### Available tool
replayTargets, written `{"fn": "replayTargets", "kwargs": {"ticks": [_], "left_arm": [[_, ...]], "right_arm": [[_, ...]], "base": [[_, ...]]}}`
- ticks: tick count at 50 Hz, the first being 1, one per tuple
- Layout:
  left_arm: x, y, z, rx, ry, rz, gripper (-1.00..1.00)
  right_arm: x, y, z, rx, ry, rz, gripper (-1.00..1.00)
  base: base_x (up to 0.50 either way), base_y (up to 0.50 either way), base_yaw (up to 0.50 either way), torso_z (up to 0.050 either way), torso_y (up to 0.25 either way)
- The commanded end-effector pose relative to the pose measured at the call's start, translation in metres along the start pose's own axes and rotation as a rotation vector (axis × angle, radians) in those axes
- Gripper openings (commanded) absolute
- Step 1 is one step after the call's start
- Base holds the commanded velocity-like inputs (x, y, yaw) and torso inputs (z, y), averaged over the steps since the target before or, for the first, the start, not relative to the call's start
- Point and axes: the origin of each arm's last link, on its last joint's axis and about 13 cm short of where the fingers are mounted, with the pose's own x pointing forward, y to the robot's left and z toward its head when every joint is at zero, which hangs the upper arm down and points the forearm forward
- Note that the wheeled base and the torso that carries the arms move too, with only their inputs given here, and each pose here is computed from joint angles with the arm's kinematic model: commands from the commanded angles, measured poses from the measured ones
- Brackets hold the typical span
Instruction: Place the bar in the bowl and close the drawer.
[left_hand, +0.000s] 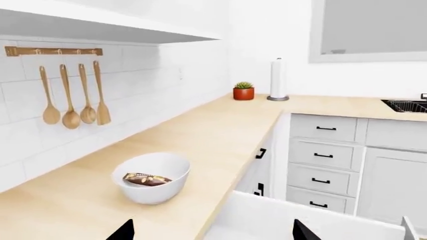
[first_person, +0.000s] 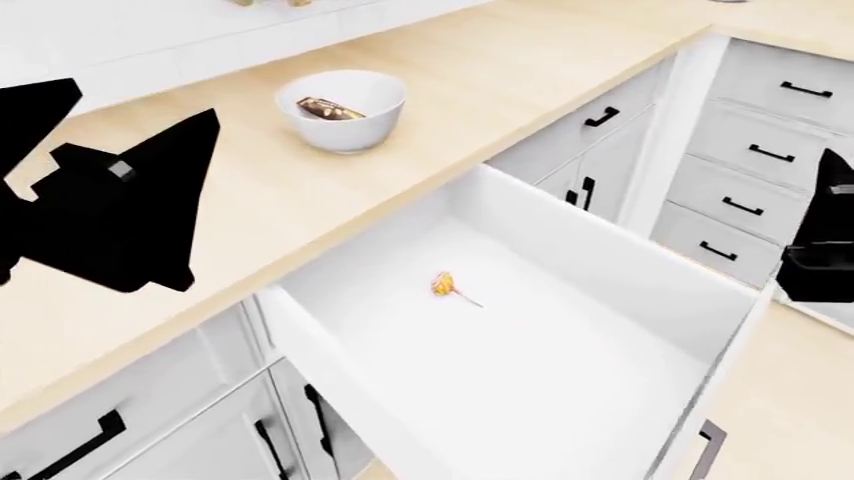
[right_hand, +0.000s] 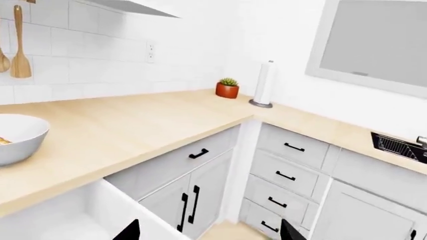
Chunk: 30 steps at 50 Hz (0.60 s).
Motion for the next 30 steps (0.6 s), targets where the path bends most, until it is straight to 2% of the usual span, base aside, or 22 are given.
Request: {"fn": "replayTargets", "kwargs": {"ticks": [1,10,20,30], "left_arm": [[-0.001,0.000,-0.001,0.002,0.006,0.003,1.00],[-0.002,-0.003,0.003,0.004,-0.001,-0.001,1.00],[-0.001,-0.004,0.013,0.005,-0.005,-0.002,1.00],[-0.001,-0.005,0.014,0.009,-0.007,-0.001,1.00]], "right_arm": [[-0.003,-0.002,-0.003,-0.006,0.004,-0.023,1.00],[-0.007,-0.004,0.002,0.002,-0.011,-0.032,1.00],[-0.005,-0.007,0.007,0.007,0.019,-0.041,1.00],[-0.006,-0.007,0.007,0.008,0.017,-0.036,1.00]], "base": [[0.38,0.33,0.00,0.000,0.000],[0.32,0.27,0.00,0.000,0.000],[0.00,0.00,0.00,0.000,0.000],[0.30,-0.30,0.00,0.000,0.000]]}}
